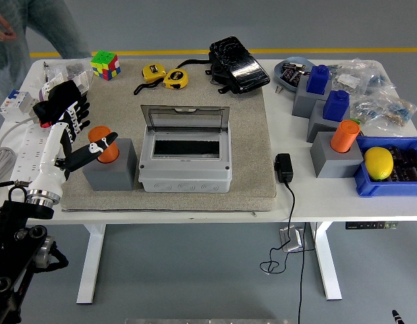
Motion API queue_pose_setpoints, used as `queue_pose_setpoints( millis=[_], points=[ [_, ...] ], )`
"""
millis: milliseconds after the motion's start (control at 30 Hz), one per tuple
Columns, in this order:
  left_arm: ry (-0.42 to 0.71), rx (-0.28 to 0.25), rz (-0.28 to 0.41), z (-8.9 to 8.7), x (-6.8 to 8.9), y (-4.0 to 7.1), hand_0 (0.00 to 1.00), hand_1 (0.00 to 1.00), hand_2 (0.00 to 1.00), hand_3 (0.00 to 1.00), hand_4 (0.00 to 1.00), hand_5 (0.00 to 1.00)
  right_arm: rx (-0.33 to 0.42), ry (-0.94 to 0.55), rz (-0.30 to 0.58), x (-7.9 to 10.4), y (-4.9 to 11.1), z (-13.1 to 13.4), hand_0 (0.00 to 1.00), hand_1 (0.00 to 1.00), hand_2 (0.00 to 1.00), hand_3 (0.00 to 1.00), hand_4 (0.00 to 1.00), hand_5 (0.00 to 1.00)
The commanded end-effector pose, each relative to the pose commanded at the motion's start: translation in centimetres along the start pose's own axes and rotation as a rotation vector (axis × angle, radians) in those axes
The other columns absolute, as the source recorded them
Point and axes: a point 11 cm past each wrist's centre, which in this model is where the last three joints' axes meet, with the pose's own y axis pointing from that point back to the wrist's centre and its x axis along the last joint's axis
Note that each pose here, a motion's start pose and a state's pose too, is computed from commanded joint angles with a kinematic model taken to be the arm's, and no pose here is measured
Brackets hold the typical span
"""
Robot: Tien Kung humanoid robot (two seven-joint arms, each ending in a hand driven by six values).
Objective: Fetch the battery,place it into the box,close the lid of the box
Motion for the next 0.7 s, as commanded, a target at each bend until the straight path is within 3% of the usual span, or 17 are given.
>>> queue_pose_setpoints(
  millis=[133,167,700],
  points=[
    [0.035,0.006,0.007,-0.4,-0.3,-0.2,0.811,0.887,0.823,0.845,0.998,0.312,-0.002,0.001,0.001,0.1,0.0,0.0,0.809,0.769,0.751,0.792,0.998,0.998],
    [0.039,0.006,0.01,-0.5,-0.3,-0.3,0.784,0.867,0.81,0.827,0.998,0.358,-0.002,0.001,0.001,0.1,0.0,0.0,0.808,0.767,0.751,0.792,0.998,0.998],
    [0.066,0.041,0.004,-1.8,-1.6,-0.3,0.781,0.872,0.822,0.837,0.998,0.368,-0.001,0.006,0.005,0.3,0.0,-0.1,0.808,0.765,0.751,0.792,0.998,0.998]
  ],
)
